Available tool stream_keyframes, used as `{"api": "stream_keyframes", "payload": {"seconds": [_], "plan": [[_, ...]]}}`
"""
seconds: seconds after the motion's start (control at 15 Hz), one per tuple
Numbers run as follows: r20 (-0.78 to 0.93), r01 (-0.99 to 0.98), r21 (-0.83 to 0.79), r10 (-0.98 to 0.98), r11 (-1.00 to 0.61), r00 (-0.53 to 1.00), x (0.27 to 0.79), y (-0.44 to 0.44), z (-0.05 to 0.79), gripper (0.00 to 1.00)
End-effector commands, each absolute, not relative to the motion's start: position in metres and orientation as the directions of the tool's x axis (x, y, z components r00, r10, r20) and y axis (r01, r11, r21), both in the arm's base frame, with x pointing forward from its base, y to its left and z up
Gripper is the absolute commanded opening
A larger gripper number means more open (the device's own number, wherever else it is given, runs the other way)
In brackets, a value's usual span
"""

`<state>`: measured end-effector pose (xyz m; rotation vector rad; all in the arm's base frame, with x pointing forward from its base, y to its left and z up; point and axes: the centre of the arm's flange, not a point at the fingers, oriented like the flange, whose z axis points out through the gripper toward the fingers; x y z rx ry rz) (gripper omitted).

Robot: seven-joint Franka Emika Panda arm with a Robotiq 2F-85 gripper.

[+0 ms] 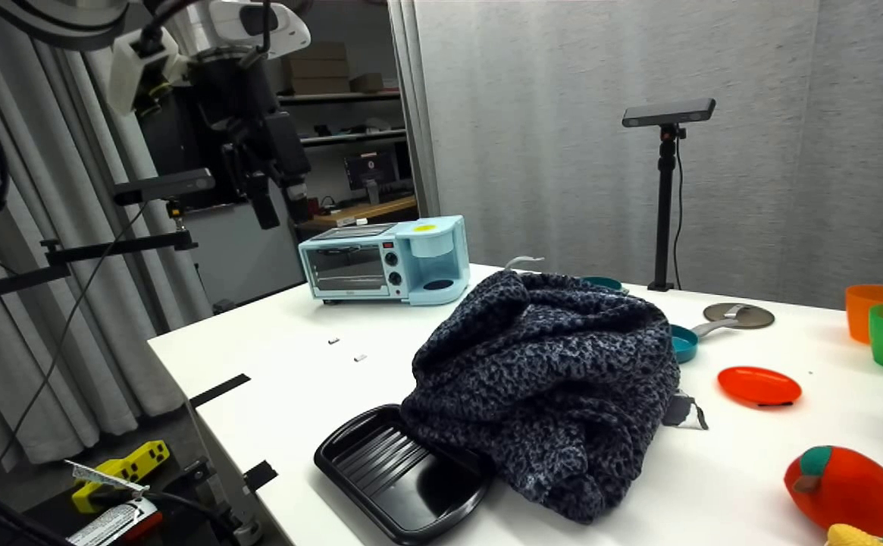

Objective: Unfold the the grey cloth on the table

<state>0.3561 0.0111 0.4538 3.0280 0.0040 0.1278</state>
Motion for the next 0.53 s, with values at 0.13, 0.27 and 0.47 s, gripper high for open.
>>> {"api": "stream_keyframes", "payload": {"seconds": [0.13,0.27,0.47], "plan": [[0.123,-0.075,0.154,-0.056,-0.985,0.991,0.399,-0.029,0.418,1.0],[0.154,-0.101,0.13,-0.081,-0.986,0.985,0.411,-0.04,0.404,1.0],[0.207,-0.142,0.085,-0.122,-0.986,0.971,0.431,-0.057,0.386,1.0]]}}
